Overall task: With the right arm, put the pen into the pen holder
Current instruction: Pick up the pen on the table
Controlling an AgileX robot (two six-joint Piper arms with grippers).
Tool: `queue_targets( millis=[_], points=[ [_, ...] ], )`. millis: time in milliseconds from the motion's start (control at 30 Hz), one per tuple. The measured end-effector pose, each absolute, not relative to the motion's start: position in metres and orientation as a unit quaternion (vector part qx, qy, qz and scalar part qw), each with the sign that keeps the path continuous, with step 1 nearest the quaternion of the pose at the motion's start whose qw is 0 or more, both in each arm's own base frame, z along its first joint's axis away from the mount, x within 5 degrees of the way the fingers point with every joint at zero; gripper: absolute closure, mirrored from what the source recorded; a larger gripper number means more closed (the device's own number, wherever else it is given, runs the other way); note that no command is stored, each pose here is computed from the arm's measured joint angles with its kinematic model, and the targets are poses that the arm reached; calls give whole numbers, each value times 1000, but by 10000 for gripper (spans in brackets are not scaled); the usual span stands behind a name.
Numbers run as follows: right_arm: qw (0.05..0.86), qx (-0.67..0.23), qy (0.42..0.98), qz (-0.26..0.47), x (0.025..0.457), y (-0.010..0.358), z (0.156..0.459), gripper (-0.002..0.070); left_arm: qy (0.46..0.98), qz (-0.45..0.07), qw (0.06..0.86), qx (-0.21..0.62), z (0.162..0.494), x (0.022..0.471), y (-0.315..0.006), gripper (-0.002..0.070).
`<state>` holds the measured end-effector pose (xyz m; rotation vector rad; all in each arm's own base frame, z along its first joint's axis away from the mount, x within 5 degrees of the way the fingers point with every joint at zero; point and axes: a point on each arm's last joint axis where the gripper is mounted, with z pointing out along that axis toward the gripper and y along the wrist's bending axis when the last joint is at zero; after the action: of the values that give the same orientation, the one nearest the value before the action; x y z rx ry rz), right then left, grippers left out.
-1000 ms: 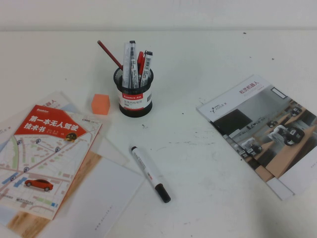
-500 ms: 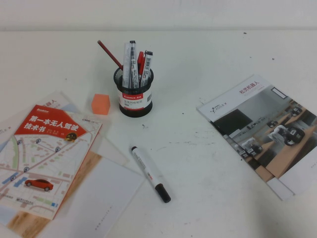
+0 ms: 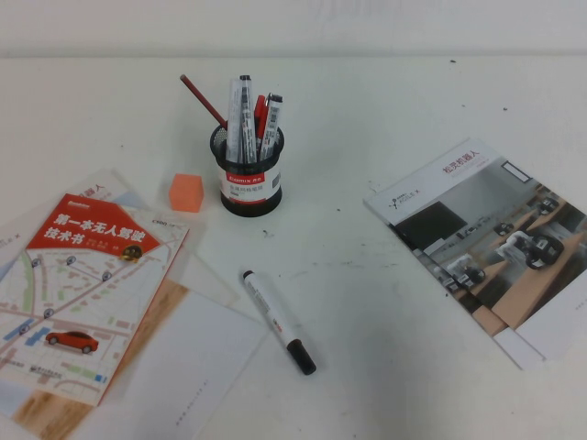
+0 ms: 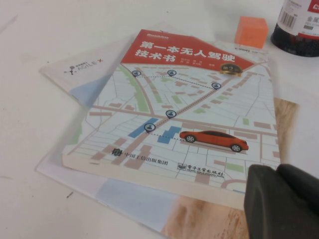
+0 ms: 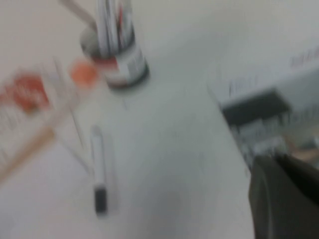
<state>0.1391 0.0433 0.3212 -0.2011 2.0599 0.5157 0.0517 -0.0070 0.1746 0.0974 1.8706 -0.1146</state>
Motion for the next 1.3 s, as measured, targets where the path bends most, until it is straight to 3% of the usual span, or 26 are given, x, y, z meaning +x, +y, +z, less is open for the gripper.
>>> queue_targets(
  millis=[233, 500, 667, 767, 867, 1000, 1067, 1300],
  points=[
    [243, -172, 940, 165, 220, 64, 296, 696, 804, -49, 591, 42, 175, 52, -7, 676],
    [51, -318, 944, 69, 286, 142, 267, 696, 804, -49, 591, 42, 175, 52, -7, 676],
    [41, -358, 931, 65, 311, 196, 251, 694, 804, -49, 591, 42, 175, 52, -7, 676],
    [42, -371, 925, 66, 318, 218, 245, 655, 804, -49, 591, 42, 175, 52, -7, 676],
    [50, -375, 923, 70, 322, 234, 237, 547, 804, -49, 591, 42, 175, 52, -7, 676],
    [87, -373, 920, 81, 325, 250, 231, 327, 804, -49, 591, 42, 175, 52, -7, 676],
    [104, -368, 920, 85, 327, 257, 228, 261, 804, -49, 591, 42, 175, 52, -7, 676],
    [84, -388, 915, 68, 330, 280, 209, 252, 804, -49, 591, 42, 175, 52, -7, 676]
  ],
)
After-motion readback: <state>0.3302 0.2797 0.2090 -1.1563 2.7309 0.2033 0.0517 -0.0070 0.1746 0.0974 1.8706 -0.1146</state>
